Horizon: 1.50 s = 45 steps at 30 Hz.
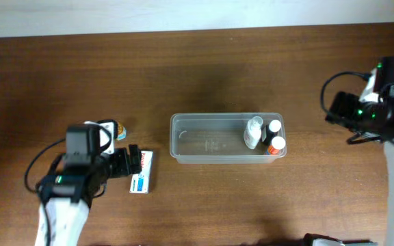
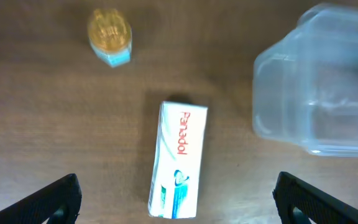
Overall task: Pack container
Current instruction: 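Grasp the white Panadol box with the left gripper, then lay the Panadol box flat inside the container and release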
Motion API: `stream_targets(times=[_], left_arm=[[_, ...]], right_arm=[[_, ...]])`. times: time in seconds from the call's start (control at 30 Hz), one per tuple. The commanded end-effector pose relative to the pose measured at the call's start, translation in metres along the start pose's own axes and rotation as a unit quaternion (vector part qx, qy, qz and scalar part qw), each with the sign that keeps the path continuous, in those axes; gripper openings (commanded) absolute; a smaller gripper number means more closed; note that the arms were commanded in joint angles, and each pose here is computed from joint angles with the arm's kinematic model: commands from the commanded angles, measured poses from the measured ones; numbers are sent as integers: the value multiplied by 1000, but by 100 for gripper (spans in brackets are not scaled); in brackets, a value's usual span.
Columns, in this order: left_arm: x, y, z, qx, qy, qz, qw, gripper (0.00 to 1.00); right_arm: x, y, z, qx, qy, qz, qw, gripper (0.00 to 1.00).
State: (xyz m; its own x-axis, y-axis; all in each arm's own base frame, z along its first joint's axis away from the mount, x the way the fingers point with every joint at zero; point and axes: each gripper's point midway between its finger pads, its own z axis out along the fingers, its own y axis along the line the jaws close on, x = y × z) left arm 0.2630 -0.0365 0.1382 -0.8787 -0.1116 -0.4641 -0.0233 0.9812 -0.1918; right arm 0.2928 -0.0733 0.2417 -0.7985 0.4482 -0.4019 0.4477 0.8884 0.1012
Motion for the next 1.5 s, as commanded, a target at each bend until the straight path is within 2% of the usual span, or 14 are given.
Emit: stream_targets(times=[0.0,0.13,0.27,0.57,0.63,0.67,0.7,0.73,0.97,1.03,1.17,1.27,1.37,1.47], left_arm=[[15,3,34,0,78,-19,997,100],[35,9,80,-12,157,-23,987,100],[52,9,108,-24,201,-10,979,100],[76,9,125,-54,249,21,967,98],[76,9,125,-54,250,21,967,79],[76,9,125,-54,250,21,966,62],[76,9,125,-54,250,21,967,51],[76,9,125,-54,250,21,967,45],[66,6,114,-55,253,21,966,43],[45,-1,100,-51,237,22,970,43],[-25,-29,57,-26,140,44,989,43],[-71,-68,22,13,46,117,992,43],[-88,-119,0,56,-21,249,967,41],[-76,-174,0,96,-50,370,923,24]], right_arm=[[14,-8,26,-19,57,19,998,79],[25,-10,47,-11,91,20,996,79],[27,-10,53,-9,102,21,995,78],[26,-10,54,-10,99,20,995,79],[26,-10,54,-10,99,20,995,79],[26,-10,54,-10,99,20,995,79],[26,-10,54,-10,99,20,995,78],[26,-10,53,-10,99,20,995,78],[27,-10,53,-10,100,20,995,79],[26,-10,53,-10,100,20,995,79],[27,-10,53,-10,100,19,995,79],[26,-10,53,-10,100,19,995,79],[26,-10,54,-10,99,19,995,79],[26,-10,53,-10,99,19,995,79]])
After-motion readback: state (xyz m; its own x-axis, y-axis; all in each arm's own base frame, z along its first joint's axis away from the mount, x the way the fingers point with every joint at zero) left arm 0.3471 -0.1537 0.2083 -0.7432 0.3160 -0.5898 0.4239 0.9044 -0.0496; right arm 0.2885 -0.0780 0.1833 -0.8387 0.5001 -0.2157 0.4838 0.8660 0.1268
